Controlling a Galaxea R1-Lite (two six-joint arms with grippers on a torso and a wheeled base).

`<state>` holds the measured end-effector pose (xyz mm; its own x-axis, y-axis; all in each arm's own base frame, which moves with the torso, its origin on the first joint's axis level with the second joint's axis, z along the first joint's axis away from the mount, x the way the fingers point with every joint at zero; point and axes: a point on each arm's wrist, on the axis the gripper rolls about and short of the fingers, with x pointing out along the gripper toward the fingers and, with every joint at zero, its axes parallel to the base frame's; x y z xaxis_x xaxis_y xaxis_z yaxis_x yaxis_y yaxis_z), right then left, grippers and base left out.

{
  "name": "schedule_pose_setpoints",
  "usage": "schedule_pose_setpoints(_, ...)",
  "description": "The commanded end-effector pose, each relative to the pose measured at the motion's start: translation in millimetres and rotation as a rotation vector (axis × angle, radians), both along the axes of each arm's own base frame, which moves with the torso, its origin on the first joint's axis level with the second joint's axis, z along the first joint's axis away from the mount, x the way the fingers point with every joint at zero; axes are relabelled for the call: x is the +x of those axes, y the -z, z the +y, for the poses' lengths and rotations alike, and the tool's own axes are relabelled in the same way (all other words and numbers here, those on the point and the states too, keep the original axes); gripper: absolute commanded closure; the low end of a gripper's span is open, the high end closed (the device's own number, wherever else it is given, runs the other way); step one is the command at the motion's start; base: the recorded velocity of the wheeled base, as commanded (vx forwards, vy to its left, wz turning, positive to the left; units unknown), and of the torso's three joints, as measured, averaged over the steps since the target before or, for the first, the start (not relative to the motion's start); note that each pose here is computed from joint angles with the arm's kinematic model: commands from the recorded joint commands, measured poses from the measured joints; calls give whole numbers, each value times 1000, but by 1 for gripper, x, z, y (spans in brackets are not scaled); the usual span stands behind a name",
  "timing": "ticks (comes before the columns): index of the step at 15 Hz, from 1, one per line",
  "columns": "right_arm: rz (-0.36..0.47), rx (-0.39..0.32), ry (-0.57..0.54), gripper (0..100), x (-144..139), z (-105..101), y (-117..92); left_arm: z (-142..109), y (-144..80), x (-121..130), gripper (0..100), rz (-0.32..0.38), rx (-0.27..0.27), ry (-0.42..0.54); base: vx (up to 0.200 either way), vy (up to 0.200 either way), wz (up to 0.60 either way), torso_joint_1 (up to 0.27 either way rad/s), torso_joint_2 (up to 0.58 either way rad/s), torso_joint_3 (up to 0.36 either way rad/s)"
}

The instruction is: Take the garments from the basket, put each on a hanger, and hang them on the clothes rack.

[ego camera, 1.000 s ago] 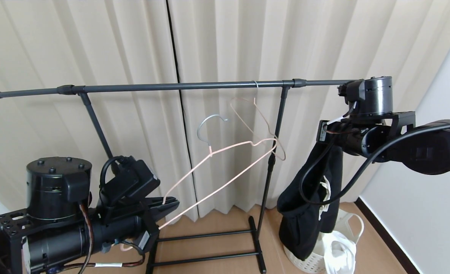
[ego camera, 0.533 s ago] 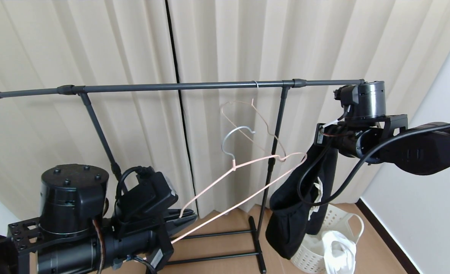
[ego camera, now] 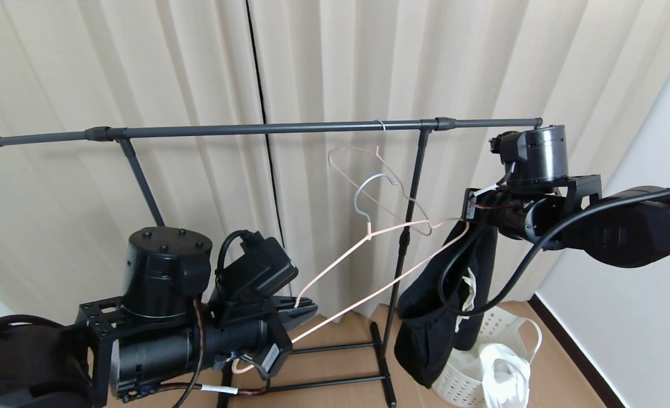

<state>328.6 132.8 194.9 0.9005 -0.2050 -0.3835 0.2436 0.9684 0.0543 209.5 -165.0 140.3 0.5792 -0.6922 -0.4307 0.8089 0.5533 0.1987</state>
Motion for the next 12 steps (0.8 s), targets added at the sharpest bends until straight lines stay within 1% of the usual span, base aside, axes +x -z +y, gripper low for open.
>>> schedule_pose_setpoints(1,-1,-1,-10,100,-2,4,0,-5,6,7,100,18,11,-3,0,0,0,0,0,0)
schedule_pose_setpoints(5,4,-12,-24,100,-7,12,2,-13,6,16,100,40,-19,-21,0,0,0,0,0,0)
schedule_pose_setpoints(6,6,-15,-21,100,-8,12,3,-13,5,16,100,40,-21,-21,0,0,0,0,0,0)
schedule_pose_setpoints(9,4,-31,-36,100,-16,25,4,-16,8,20,100,46,-18,-23,0,0,0,0,0,0)
schedule_pose_setpoints(12,-9,-35,-57,100,-27,36,1,-16,10,22,100,59,-23,-31,0,0,0,0,0,0)
